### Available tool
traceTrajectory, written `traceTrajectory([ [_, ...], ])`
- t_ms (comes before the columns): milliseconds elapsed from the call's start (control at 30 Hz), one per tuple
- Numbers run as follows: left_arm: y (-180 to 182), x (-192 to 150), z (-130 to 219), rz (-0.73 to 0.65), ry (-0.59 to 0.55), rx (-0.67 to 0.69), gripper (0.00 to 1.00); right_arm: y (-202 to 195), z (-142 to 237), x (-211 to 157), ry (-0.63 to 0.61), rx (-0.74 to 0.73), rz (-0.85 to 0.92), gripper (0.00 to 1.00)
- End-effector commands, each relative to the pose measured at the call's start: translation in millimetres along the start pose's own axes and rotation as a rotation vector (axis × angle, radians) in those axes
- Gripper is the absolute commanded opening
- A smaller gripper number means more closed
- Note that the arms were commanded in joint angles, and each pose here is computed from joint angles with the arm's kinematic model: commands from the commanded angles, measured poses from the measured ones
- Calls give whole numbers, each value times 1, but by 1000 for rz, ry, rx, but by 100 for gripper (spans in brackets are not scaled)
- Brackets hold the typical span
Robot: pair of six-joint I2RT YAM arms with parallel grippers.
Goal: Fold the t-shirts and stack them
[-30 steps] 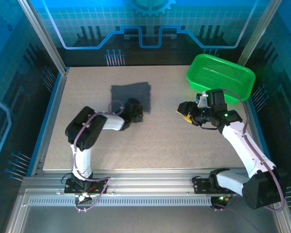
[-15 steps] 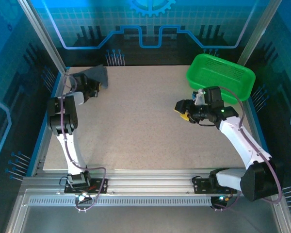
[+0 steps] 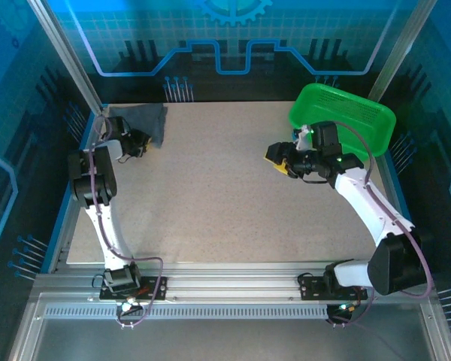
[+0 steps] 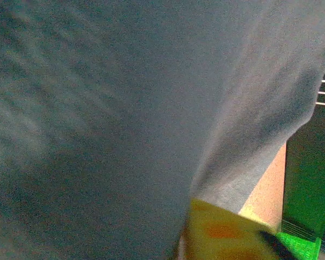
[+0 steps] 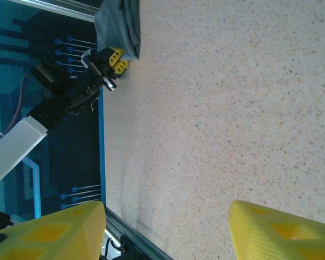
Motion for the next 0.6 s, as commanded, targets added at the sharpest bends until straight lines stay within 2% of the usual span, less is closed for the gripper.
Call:
traceTrajectory([
  [0, -29, -7, 44, -80, -32, -39, 92, 27, 12, 8, -93, 54, 122, 65],
  [33, -38, -11, 55, -86, -40, -68, 99, 35, 17, 10, -136, 63, 156, 69],
  [100, -57, -23, 83, -97, -50, -134, 99, 47, 28, 13, -206, 79, 197, 78],
  [133, -67, -32, 102, -106, -62, -164, 99, 52, 32, 16, -231, 87, 208, 91],
  [167, -74, -43, 119, -113, -72, -178, 99, 57, 36, 19, -250, 93, 216, 100],
  [300, -88, -92, 189, -203, -162, -147, 99, 68, 50, 30, -292, 95, 217, 100],
  [400, -82, -134, 231, -290, -297, -66, 99, 68, 65, 33, -329, 0, 267, 100],
  [500, -58, -167, 266, -351, -529, 80, 99, 54, 89, 32, -403, -256, 292, 100],
  [567, -34, -180, 284, -388, -713, 179, 99, 34, 101, 28, -423, -489, 293, 100],
])
Point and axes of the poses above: each hand's point on the last joint's axis, 136 mm out from that joint toward the fingers, its own z axis back along the fingers, its own y axis along the line the jaws close on, x = y × z, the point moved 8 cm from there along z, back along the fingers, and after that the axes turned 5 degrees about z, right-handed, at the moved point
